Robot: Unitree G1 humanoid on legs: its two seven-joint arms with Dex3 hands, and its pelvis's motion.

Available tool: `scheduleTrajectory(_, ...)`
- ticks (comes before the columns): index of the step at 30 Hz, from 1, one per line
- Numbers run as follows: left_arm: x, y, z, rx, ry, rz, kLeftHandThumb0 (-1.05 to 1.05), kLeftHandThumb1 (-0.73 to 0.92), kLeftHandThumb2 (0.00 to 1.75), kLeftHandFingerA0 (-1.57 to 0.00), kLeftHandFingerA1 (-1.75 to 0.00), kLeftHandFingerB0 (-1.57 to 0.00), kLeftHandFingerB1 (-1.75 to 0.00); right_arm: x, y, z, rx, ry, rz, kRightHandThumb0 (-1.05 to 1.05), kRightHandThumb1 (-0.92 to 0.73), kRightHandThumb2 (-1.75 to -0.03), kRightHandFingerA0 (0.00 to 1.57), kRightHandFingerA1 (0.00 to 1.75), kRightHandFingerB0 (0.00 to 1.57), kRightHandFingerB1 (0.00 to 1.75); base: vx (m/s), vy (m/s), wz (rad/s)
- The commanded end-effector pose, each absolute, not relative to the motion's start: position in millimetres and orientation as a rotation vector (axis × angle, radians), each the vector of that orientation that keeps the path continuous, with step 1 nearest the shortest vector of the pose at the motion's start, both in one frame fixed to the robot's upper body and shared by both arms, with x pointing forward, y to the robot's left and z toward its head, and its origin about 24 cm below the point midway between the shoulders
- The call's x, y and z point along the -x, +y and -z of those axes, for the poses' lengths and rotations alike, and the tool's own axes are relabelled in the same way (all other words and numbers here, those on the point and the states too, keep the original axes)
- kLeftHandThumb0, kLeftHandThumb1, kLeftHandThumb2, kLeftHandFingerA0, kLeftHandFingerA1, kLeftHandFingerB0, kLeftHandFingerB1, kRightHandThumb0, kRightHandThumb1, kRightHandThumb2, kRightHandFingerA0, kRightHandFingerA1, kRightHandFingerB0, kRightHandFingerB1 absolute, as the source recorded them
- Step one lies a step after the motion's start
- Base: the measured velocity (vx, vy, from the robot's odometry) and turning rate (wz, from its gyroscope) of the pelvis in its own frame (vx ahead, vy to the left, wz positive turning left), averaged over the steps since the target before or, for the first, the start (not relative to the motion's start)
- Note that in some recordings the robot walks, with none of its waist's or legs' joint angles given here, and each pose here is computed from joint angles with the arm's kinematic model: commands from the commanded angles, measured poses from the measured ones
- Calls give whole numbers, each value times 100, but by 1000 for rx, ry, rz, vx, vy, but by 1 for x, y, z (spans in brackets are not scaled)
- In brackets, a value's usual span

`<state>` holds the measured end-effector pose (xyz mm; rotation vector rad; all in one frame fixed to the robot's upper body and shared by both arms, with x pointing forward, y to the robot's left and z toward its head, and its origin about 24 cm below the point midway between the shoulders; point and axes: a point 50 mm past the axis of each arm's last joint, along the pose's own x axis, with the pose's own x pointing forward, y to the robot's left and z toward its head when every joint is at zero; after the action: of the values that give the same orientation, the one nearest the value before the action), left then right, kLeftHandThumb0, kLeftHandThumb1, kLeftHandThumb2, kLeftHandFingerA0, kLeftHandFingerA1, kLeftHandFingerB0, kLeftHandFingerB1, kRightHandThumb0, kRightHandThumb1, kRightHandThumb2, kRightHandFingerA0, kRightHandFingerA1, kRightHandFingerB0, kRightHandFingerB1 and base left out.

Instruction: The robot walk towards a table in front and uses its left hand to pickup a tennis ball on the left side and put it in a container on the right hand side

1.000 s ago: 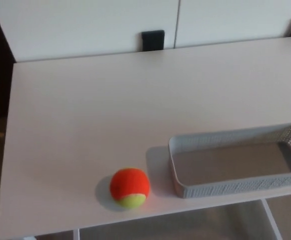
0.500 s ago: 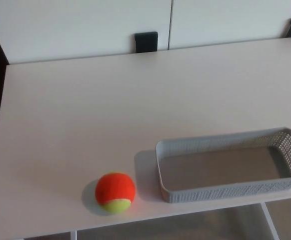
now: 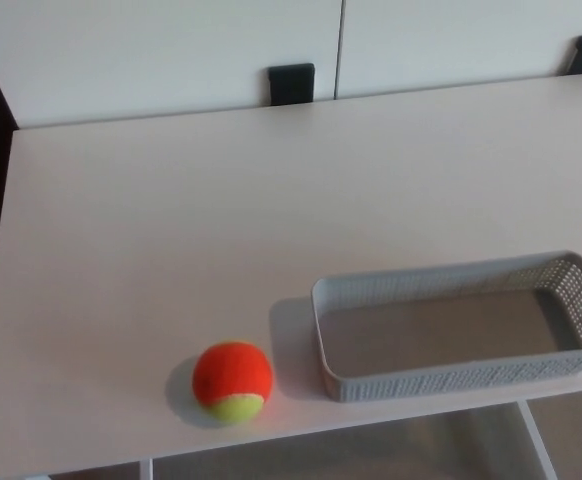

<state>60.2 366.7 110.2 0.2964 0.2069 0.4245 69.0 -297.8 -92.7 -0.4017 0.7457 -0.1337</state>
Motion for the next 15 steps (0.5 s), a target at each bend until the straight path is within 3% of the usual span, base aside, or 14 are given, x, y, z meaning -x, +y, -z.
scheduleTrajectory(1, -92, 270, -214, -741, -250, -52, -63, 37, 77, -4, -47, -7, -25, -78, -306, 92, 375, 754, 171, -31, -63, -59, 48, 43, 35, 37, 0, 0, 0)
scheduleTrajectory(6, -125, 222, -213, -787, -371, 200, -62, 37, 77, -1, -44, -6, -43, -75, -305, 87, 412, 745, 142, -33, -64, -59, 47, 44, 34, 37, 0, 0, 0)
scheduleTrajectory(7, -130, 216, -211, -786, -373, 236, -36, 19, 82, -5, -56, 0, -51, -75, -305, 85, 413, 740, 140, -32, -64, -59, 47, 44, 34, 37, 0, 0, 0)
scheduleTrajectory(8, -135, 212, -210, -796, -380, 263, -36, 19, 82, -5, -56, 0, -51, -76, -304, 85, 411, 736, 141, -32, -64, -59, 47, 44, 34, 37, 0, 0, 0)
scheduleTrajectory(9, -145, 204, -206, -823, -384, 301, -67, 37, 74, -6, -53, -11, -46, -77, -304, 84, 407, 737, 144, -31, -64, -59, 47, 44, 35, 37, 0, 0, 0)
scheduleTrajectory(10, -150, 200, -204, -837, -384, 315, -67, 37, 74, -6, -53, -11, -46, -77, -304, 84, 405, 738, 145, -31, -64, -59, 47, 44, 35, 37, 0, 0, 0)
scheduleTrajectory(11, -156, 196, -201, -859, -372, 343, -36, 17, 83, -5, -55, 0, -50, -78, -304, 83, 414, 736, 143, -32, -65, -59, 48, 44, 35, 37, 0, 0, 0)
scheduleTrajectory(12, -159, 194, -201, -866, -368, 350, -36, 17, 83, -5, -55, 0, -50, -79, -305, 82, 417, 735, 143, -32, -65, -59, 48, 44, 35, 37, 0, 0, 0)
scheduleTrajectory(13, -171, 188, -195, -876, -347, 386, -64, 35, 75, -5, -51, -13, -44, -80, -308, 86, 410, 743, 156, -33, -63, -59, 48, 43, 35, 37, 0, 0, 0)
scheduleTrajectory(15, -182, 181, -190, -909, -333, 411, -66, 35, 74, -6, -54, -13, -45, -81, -309, 87, 405, 745, 161, -34, -63, -59, 48, 44, 35, 37, 0, 0, 0)
